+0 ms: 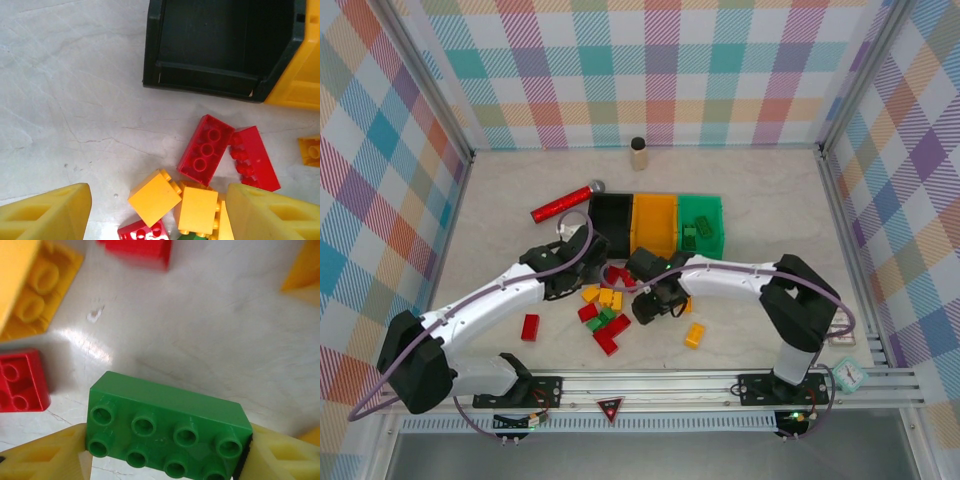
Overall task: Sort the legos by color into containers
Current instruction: Pick up the lego from the bottom-center of the table, then place the lego in the container, then pick up the lego from the bottom-center of the table, then place the lego in the container, then pick up the lego from the middle-left of the table.
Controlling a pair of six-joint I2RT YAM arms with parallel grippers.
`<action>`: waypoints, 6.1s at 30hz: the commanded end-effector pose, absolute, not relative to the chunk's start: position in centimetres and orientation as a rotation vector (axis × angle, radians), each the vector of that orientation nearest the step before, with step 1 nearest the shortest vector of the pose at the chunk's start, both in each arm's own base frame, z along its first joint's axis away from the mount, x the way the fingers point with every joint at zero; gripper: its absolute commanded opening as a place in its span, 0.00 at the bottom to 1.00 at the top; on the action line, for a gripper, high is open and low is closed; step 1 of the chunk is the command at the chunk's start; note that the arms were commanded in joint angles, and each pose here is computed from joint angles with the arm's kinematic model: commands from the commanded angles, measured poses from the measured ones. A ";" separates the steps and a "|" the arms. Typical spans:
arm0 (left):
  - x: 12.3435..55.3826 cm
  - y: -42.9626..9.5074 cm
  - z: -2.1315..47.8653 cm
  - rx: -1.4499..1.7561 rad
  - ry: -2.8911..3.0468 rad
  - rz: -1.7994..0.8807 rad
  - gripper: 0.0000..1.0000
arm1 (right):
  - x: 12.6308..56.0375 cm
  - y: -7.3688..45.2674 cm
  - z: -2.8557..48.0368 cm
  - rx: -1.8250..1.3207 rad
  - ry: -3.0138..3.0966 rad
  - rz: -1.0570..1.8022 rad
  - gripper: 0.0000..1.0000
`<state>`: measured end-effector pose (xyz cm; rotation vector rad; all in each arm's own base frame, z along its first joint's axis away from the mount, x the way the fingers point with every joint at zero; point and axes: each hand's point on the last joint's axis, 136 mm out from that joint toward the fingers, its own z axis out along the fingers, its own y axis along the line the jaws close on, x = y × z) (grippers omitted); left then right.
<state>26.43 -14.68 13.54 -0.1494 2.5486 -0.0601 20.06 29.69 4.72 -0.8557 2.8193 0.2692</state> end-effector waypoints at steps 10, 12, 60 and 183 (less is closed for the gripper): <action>24.1 -12.7 13.0 -0.154 2.578 -0.058 0.71 | 32.9 23.0 12.2 -0.411 2.706 0.337 0.66; 23.8 -12.7 12.7 -0.152 2.591 -0.070 0.72 | 34.4 21.9 12.5 -0.353 2.698 0.330 0.66; 21.3 -7.5 6.9 -0.719 2.643 -0.392 0.80 | 16.6 42.1 4.6 -1.188 2.756 0.509 0.73; 18.2 -17.7 9.1 -0.114 2.927 -0.274 0.25 | 32.8 18.6 13.4 -0.234 2.652 0.421 0.63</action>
